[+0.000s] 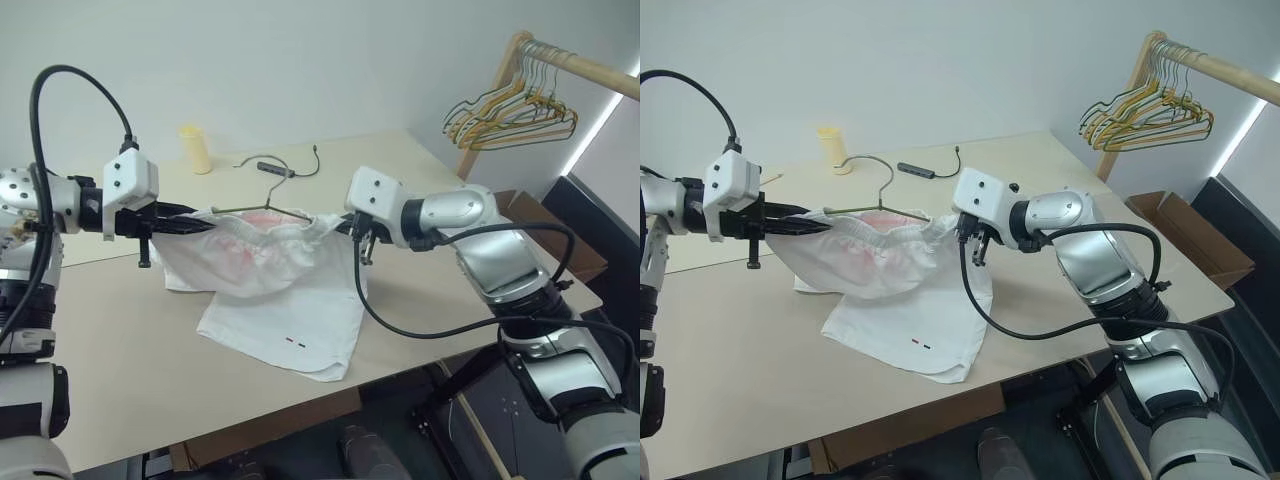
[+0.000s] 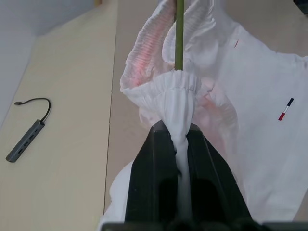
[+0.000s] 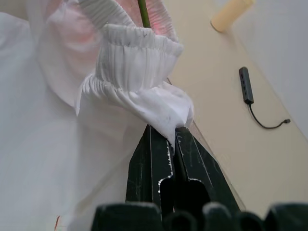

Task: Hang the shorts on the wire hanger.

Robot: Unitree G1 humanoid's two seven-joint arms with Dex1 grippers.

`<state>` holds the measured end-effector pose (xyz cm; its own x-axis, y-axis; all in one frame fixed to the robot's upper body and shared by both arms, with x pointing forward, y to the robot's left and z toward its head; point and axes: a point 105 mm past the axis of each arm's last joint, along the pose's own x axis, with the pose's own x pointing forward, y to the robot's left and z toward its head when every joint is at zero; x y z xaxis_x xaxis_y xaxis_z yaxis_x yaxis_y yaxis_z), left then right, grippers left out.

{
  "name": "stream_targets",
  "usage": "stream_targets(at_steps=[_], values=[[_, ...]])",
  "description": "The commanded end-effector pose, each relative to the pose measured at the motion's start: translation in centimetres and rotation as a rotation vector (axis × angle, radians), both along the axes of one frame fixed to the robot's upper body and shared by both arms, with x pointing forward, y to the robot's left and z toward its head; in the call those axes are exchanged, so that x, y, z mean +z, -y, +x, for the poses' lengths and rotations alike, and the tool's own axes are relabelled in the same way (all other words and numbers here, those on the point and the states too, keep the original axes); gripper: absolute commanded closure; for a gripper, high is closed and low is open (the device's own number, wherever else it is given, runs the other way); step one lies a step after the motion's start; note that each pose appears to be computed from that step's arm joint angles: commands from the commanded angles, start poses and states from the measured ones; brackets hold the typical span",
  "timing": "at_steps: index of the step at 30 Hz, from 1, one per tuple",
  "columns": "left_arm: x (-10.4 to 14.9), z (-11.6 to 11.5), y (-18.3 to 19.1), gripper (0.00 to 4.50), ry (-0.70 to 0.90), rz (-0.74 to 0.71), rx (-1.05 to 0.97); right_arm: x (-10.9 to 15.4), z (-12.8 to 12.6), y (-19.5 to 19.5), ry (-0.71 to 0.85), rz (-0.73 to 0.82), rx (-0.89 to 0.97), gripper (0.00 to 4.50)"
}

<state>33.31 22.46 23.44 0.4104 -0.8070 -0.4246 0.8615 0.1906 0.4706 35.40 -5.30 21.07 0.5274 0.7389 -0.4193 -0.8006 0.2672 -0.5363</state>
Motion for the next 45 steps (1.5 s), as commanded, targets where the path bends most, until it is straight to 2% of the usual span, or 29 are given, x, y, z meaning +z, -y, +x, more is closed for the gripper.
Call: stream_targets(at_steps=[1,5,20,26,36,39,44,45], values=[[1.6,-0.4,0.1,4.50,0.070,-0.029,-0.015,1.9,-0.6,-0.4,0.050,-0.021,0.058,3.46],[1.9,-0.5,0.2,4.50,0.072,-0.059,-0.017,1.5,-0.9,-0.3,0.040,-0.054,0.107,2.09],[1.1,-1.2,0.5,4.50,0.048,-0.054,-0.049,2.5,0.6,0.1,0.003,-0.004,0.120,2.09],[1.4,-1.2,1.0,4.50,0.059,-0.083,-0.072,2.6,-1.1,-0.5,-0.105,0.024,0.256,2.09],[1.7,-1.8,1.5,4.50,0.056,-0.103,-0.117,2.1,-0.3,-0.9,-0.221,0.062,0.232,2.09],[1.7,-1.8,1.4,4.50,0.059,-0.106,-0.114,1.4,-0.1,-0.6,-0.211,0.022,0.214,2.60],[1.6,-1.4,1.1,4.50,0.063,-0.099,-0.090,0.9,0.2,-0.1,-0.196,0.000,0.184,4.35],[1.6,-1.3,1.1,4.50,0.065,-0.101,-0.088,0.8,0.3,0.0,-0.192,0.000,0.179,4.48]])
